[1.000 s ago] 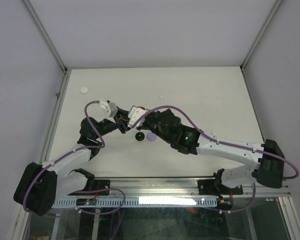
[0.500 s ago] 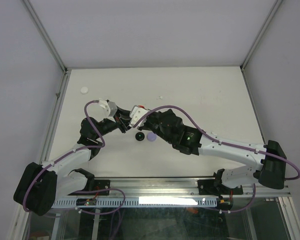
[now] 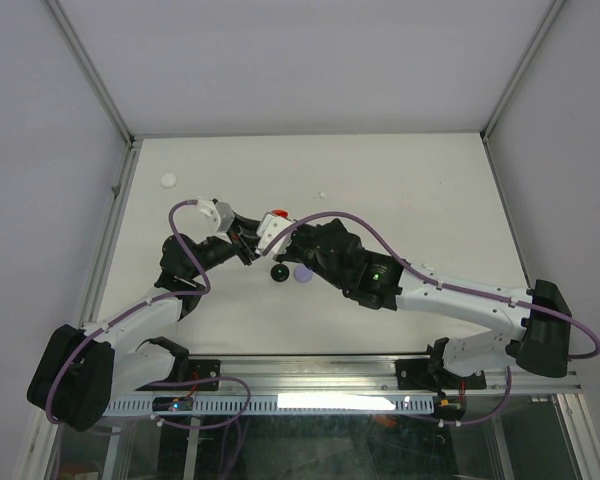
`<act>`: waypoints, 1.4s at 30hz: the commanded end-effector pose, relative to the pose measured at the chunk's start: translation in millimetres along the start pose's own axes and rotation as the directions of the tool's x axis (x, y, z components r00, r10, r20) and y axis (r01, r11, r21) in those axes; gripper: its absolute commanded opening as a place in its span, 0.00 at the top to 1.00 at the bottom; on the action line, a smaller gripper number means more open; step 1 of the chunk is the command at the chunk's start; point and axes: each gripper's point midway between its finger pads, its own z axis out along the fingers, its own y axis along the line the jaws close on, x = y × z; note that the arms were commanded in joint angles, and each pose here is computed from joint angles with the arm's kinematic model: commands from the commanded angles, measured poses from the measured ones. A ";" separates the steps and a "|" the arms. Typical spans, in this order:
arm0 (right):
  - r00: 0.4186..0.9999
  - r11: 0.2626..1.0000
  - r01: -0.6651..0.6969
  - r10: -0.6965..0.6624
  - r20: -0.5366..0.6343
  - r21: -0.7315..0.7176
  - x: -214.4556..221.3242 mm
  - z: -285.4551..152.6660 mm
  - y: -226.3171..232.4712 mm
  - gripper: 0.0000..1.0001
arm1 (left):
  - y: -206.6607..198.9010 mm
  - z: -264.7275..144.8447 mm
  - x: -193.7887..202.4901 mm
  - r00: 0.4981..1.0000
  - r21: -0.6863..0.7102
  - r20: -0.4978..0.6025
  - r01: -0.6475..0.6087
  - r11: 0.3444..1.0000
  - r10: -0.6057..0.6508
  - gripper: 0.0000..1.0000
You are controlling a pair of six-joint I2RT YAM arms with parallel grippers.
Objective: Insert the wireless bluetooth earbuds into the charging case
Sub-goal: Place the earbud in the charging case.
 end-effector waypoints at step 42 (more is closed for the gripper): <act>0.956 0.952 -0.292 0.292 0.011 0.091 -24.9 -22.4 -52.1 0.36 | 0.0 5.1 -28.8 0.994 0.011 0.075 -0.080 0.997 0.079 1.00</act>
